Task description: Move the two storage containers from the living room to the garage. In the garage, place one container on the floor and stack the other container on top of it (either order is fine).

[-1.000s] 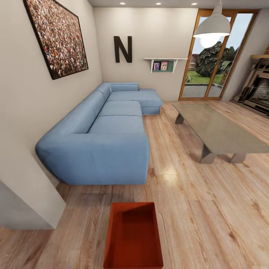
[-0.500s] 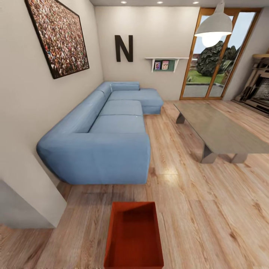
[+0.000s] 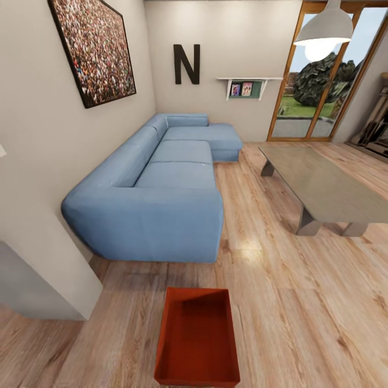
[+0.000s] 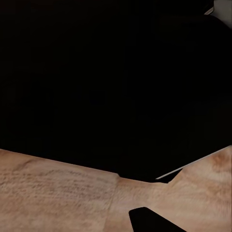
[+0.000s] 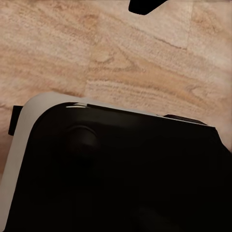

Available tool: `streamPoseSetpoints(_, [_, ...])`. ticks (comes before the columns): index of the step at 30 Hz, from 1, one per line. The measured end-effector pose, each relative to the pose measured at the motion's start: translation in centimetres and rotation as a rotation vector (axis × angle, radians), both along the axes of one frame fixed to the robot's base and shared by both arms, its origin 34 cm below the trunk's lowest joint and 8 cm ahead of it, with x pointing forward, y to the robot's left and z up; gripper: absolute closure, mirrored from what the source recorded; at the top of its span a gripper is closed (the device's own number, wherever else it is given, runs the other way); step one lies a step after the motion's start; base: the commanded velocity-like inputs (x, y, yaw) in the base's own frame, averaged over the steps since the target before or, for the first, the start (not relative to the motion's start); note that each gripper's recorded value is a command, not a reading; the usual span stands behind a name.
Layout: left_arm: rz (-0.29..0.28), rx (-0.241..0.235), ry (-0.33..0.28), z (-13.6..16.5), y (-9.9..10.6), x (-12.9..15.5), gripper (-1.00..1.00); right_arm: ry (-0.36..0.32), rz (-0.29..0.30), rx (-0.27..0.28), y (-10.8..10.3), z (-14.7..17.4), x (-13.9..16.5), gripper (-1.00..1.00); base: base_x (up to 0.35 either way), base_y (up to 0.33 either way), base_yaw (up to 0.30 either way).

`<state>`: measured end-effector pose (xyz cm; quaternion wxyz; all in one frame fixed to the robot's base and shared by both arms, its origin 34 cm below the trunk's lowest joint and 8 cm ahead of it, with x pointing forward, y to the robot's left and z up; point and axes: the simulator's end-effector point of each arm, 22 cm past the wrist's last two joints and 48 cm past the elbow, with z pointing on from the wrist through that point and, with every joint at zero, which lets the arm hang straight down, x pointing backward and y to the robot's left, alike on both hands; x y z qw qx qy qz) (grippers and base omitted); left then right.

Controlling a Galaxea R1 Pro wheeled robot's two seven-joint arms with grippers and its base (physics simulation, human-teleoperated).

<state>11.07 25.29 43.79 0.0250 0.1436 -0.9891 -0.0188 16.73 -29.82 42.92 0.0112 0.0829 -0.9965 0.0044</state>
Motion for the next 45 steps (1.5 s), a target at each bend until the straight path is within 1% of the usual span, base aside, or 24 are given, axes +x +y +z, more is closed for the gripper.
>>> streamPoseSetpoints(12, [0.0,0.0,0.017,0.1,0.0,-0.7,-1.0,0.018,-0.002,-0.003,-0.1,0.0,-0.7,-1.0,0.0,0.0,0.076])
streamPoseSetpoints(45, [0.0,0.0,0.07,0.3,0.0,-2.7,-1.0,0.07,-0.008,-0.003,0.0,-0.1,-2.8,-1.0,0.0,0.0,0.002])
